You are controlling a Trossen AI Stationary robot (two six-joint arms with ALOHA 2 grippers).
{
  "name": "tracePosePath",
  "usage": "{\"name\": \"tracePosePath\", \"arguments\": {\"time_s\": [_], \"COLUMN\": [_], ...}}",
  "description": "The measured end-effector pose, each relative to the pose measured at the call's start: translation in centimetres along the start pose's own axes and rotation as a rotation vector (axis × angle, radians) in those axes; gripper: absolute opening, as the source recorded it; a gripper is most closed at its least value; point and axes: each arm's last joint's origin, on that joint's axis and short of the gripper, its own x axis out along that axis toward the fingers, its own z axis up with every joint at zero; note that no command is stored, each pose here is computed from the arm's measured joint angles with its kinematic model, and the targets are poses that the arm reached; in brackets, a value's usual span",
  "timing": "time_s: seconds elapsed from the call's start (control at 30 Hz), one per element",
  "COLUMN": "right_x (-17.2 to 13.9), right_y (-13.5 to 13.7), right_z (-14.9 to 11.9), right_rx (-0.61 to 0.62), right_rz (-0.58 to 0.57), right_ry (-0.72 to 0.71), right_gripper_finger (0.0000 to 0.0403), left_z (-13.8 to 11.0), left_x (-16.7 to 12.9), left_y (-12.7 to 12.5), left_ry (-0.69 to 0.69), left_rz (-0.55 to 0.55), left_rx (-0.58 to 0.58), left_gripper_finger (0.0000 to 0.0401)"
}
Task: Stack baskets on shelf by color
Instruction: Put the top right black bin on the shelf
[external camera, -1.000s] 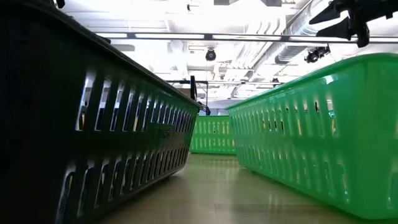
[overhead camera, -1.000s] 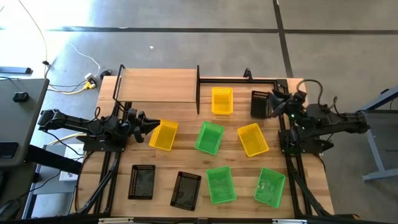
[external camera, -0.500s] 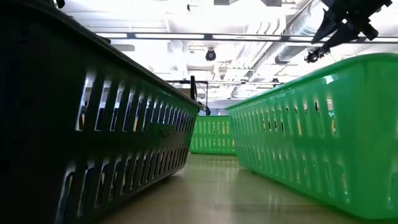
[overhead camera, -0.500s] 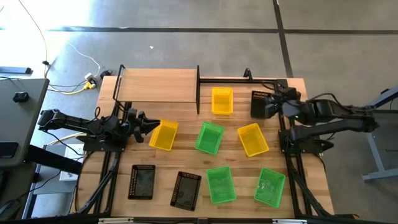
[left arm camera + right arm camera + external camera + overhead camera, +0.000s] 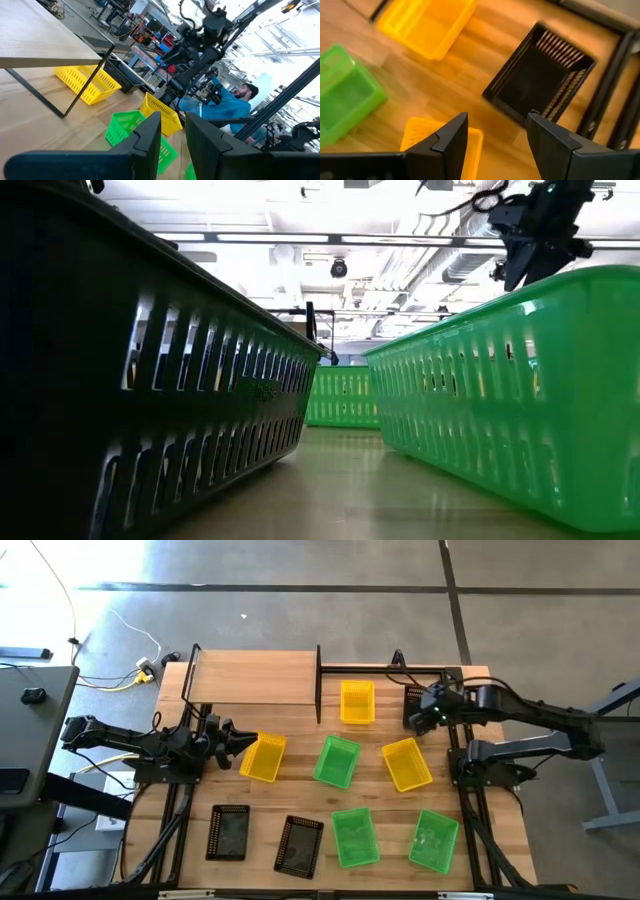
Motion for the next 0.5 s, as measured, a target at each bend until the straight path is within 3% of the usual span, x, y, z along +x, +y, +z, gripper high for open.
{"name": "tracePosePath", "arguments": {"time_s": [0.3, 0.5], "right_x": [2.7, 5.1], "right_y": [0.7, 1.5], "right_z": [1.2, 1.8], "right_rx": [-0.067, -0.188], "right_rz": [-0.089, -0.134], "right_ry": [0.103, 0.209], "right_gripper_finger": [0.0185, 0.0185], "left_z": [0.0, 0.0], "left_x": [0.0, 0.0], "left_y": [0.0, 0.0], "left_ry": [0.002, 0.002], "left_rz": [-0.002, -0.003], "left_rx": [0.000, -0.002], "left_gripper_finger": [0.0078, 0.0078]}}
